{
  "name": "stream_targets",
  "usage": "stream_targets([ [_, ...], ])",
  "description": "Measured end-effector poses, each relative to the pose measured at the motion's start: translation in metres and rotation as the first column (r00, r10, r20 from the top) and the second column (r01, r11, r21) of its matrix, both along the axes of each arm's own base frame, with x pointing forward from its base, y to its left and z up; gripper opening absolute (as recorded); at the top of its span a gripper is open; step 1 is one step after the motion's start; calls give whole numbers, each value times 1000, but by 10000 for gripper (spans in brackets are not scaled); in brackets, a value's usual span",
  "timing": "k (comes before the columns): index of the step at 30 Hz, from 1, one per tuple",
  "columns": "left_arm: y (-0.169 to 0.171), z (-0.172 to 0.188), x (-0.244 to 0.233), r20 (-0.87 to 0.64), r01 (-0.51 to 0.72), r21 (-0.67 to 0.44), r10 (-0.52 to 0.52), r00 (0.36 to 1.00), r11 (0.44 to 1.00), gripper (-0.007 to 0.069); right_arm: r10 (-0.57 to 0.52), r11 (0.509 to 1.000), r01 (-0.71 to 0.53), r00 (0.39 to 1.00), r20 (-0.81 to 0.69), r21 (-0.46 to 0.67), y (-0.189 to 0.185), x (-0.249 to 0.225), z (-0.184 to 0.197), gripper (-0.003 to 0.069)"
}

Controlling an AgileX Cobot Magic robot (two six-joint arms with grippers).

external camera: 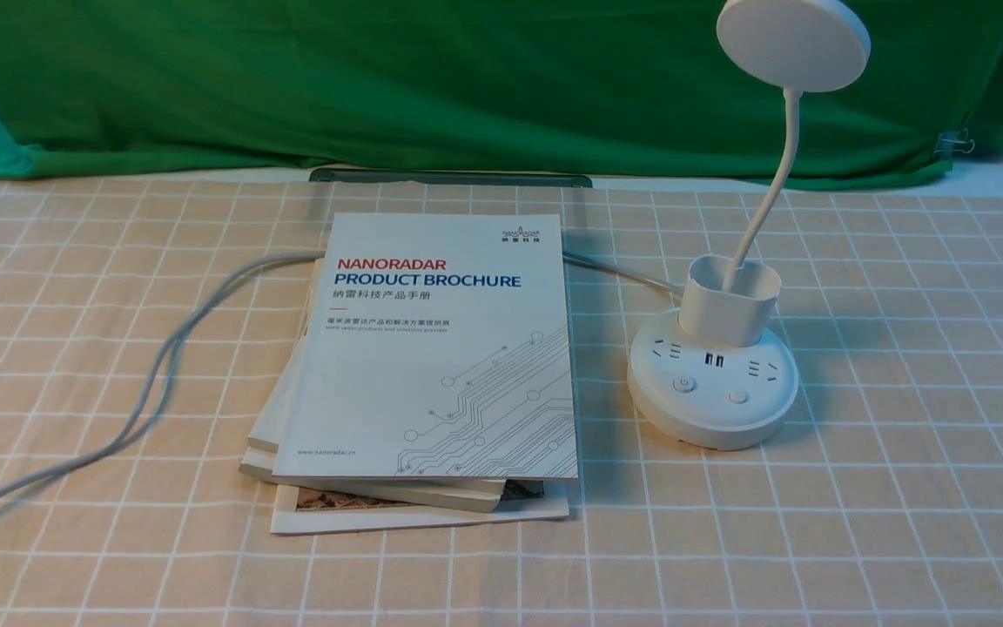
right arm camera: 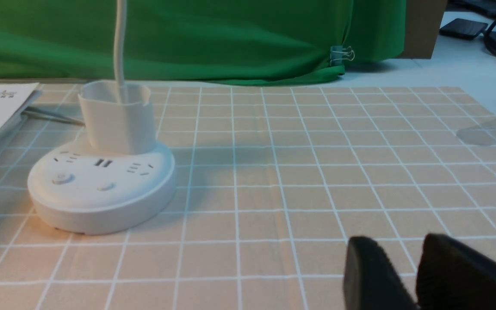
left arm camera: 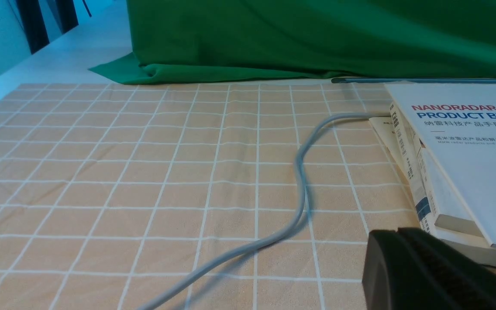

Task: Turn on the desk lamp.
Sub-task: Use the right arm to press the button switch on the lamp holder

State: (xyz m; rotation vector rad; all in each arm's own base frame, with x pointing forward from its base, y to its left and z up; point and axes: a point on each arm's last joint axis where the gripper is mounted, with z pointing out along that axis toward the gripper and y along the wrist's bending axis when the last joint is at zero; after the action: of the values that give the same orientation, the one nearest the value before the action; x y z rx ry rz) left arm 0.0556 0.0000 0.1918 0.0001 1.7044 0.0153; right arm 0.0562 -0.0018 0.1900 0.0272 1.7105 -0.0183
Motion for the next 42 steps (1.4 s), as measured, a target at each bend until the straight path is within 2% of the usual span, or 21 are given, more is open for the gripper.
stream_targets([
  [15,0,0,0,0,-3,0,3,1000,1000,21,0,1000,0,1000,0,0,0,0,0,241],
  [24,5,0,0,0,-81,0,81,997,997,21,0,1000,0,1000,0,2,0,0,0,241],
  [33,4,0,0,0,-80,-1,80,997,997,21,-16,993,15,1000,2,119,0,0,0,241],
  [42,2,0,0,0,-40,-1,40,999,999,21,-18,990,18,1000,3,139,0,0,0,241],
])
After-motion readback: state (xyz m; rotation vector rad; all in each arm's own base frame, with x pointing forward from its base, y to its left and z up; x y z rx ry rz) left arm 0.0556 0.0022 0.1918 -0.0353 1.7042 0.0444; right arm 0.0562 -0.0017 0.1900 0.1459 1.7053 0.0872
